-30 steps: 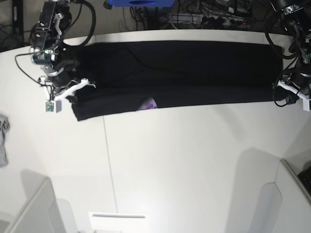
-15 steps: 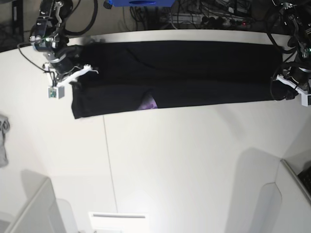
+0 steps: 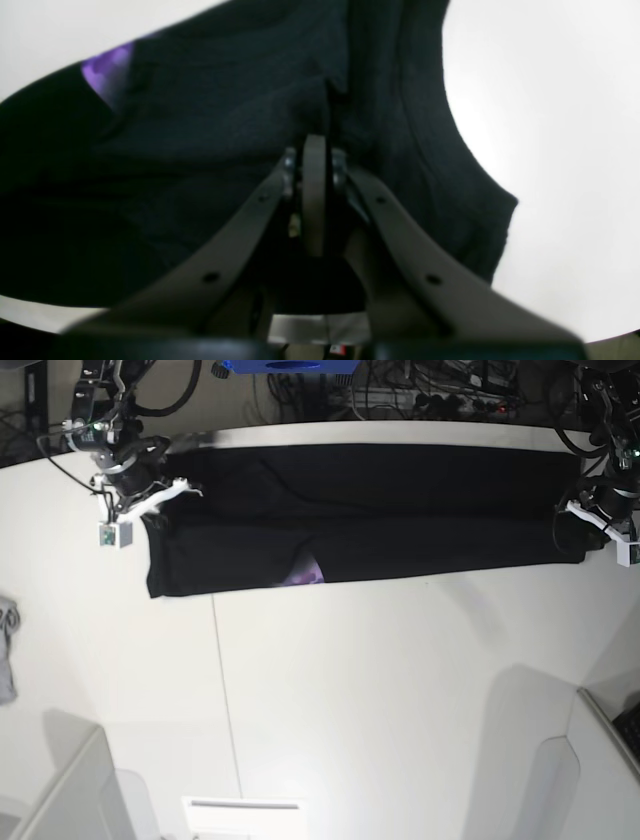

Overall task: Fold the T-shirt properly
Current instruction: 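Lay the folded hem edge down and release it with both grippers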

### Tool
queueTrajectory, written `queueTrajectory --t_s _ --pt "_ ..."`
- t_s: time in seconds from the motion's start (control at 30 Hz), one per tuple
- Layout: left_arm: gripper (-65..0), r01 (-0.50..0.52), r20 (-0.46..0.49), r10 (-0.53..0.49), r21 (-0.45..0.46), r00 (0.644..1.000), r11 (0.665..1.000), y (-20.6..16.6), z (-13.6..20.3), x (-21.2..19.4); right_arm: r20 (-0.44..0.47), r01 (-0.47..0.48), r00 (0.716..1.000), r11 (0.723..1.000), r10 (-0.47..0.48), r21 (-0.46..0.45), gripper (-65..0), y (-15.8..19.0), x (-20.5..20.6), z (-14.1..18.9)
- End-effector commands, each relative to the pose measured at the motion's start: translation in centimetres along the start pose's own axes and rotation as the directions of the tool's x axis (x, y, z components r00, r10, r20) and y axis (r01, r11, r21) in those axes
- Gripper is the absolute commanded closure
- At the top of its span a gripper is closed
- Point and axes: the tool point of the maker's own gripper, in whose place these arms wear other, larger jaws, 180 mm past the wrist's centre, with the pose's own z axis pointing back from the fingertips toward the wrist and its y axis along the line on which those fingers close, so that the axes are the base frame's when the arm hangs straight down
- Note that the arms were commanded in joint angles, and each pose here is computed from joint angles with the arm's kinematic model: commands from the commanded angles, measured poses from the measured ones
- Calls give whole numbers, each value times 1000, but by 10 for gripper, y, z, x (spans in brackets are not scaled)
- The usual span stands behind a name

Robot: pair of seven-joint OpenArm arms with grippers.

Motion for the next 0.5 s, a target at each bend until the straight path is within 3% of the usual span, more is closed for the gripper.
queueTrajectory --t_s 0.0,0.23,0.47 --pt "0 23 39 -23 14 999 1000 6 4 14 35 -11 999 1000 10 4 0 0 9 5" --pt "0 25 29 -26 19 999 1000 7 3 12 37 14 999 998 -12 -57 0 -22 7 12" --pt "0 34 -1 -34 15 999 999 6 5 -1 9 16 1000 998 -15 -55 0 -21 -4 12"
